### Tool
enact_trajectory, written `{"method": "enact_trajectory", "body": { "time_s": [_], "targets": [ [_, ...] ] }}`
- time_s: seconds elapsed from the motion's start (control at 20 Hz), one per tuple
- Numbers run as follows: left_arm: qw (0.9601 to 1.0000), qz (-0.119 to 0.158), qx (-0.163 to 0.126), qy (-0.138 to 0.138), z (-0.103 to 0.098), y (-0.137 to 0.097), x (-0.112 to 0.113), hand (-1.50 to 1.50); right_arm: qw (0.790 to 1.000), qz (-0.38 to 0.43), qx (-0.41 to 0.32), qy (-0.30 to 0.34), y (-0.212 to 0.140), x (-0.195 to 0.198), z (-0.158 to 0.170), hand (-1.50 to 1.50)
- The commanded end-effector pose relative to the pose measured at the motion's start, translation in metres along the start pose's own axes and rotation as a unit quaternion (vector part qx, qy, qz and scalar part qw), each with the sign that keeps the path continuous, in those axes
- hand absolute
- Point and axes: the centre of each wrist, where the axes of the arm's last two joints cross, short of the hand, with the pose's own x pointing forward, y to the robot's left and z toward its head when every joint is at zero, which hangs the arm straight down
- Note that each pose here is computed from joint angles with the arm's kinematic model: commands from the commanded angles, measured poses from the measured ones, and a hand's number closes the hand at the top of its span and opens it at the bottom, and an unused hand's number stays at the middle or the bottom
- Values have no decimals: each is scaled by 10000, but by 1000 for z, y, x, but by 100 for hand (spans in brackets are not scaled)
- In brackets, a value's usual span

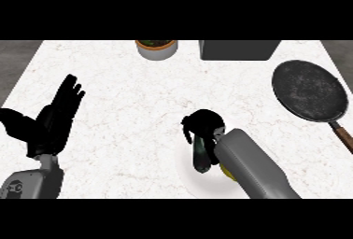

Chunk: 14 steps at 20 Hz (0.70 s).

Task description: Pick the eggplant from the plate and place it in the pan

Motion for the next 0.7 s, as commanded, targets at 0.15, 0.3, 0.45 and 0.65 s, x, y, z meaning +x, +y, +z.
{"method": "enact_trajectory", "body": {
  "time_s": [0.15, 0.3, 0.45, 0.65],
  "targets": [
    [10000, 32, 52, 29, -6, 2, 14, 0, 9991, -278, 110, -296, 32, -8, -13, 150],
    [10000, -46, 4, 18, 7, -12, 8, 0, 9985, -517, -174, -65, 25, -12, -3, 150],
    [9999, 36, 166, -15, 4, 20, -11, 0, 9919, -762, -751, 691, 38, -37, 31, 150],
    [9998, -57, 192, 15, 10, 26, 12, 0, 9769, -809, -1485, 1303, 41, -51, 74, 150]
  ]
}}
